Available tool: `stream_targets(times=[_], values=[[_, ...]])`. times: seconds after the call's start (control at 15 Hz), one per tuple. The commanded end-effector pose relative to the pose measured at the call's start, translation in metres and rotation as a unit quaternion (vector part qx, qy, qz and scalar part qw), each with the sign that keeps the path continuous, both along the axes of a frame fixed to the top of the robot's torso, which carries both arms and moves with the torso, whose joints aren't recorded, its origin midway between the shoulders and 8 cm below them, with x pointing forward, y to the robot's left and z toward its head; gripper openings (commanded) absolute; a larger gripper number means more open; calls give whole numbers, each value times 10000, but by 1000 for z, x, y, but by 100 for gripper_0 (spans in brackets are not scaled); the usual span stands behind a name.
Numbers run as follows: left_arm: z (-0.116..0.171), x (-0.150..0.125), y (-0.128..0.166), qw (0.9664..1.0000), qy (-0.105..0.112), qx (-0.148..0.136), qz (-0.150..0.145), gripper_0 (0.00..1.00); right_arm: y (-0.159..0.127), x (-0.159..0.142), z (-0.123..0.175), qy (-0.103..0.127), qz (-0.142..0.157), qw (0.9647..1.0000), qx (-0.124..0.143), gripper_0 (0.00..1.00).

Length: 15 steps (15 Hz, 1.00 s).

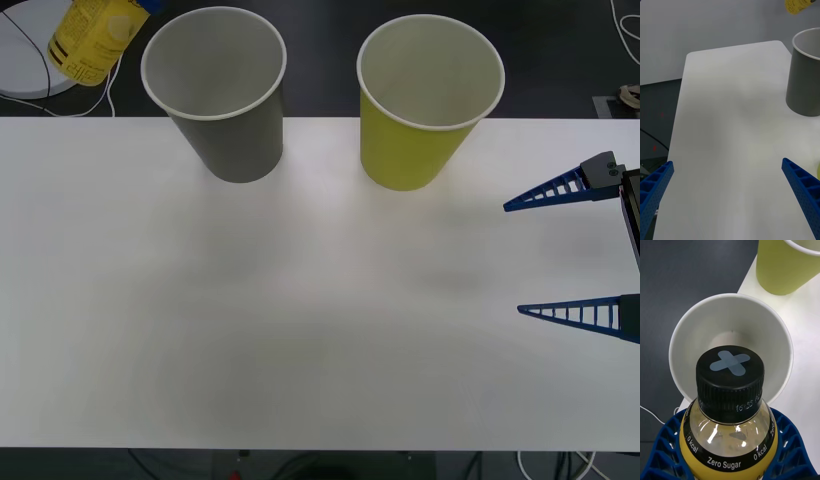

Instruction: Put the can into the green bin and the plastic bottle into the gray bin

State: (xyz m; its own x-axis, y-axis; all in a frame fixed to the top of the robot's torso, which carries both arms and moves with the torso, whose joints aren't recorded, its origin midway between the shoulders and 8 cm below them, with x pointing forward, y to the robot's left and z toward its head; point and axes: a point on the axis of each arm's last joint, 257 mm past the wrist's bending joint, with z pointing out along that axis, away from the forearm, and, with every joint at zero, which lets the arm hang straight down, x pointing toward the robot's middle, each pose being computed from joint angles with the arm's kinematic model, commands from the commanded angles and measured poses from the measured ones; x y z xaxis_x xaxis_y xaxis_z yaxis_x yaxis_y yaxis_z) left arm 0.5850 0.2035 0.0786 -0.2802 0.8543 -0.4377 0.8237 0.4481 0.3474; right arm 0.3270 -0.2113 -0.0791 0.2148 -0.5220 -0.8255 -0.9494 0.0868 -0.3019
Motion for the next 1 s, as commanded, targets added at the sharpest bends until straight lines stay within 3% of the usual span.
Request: stream_targets(times=[0.07, 0.67, 1.0], values=[[2, 8, -8, 9999, 33, -85, 115, 0, 0, 0, 0, 0, 0, 10000, 0, 100], [10, 26, -24, 9986, 40, -167, 493, 0, 0, 0, 0, 0, 0, 10000, 0, 100], [7, 25, -50, 9998, 6, 31, 202, 0, 0, 0, 0, 0, 0, 10000, 0, 100]])
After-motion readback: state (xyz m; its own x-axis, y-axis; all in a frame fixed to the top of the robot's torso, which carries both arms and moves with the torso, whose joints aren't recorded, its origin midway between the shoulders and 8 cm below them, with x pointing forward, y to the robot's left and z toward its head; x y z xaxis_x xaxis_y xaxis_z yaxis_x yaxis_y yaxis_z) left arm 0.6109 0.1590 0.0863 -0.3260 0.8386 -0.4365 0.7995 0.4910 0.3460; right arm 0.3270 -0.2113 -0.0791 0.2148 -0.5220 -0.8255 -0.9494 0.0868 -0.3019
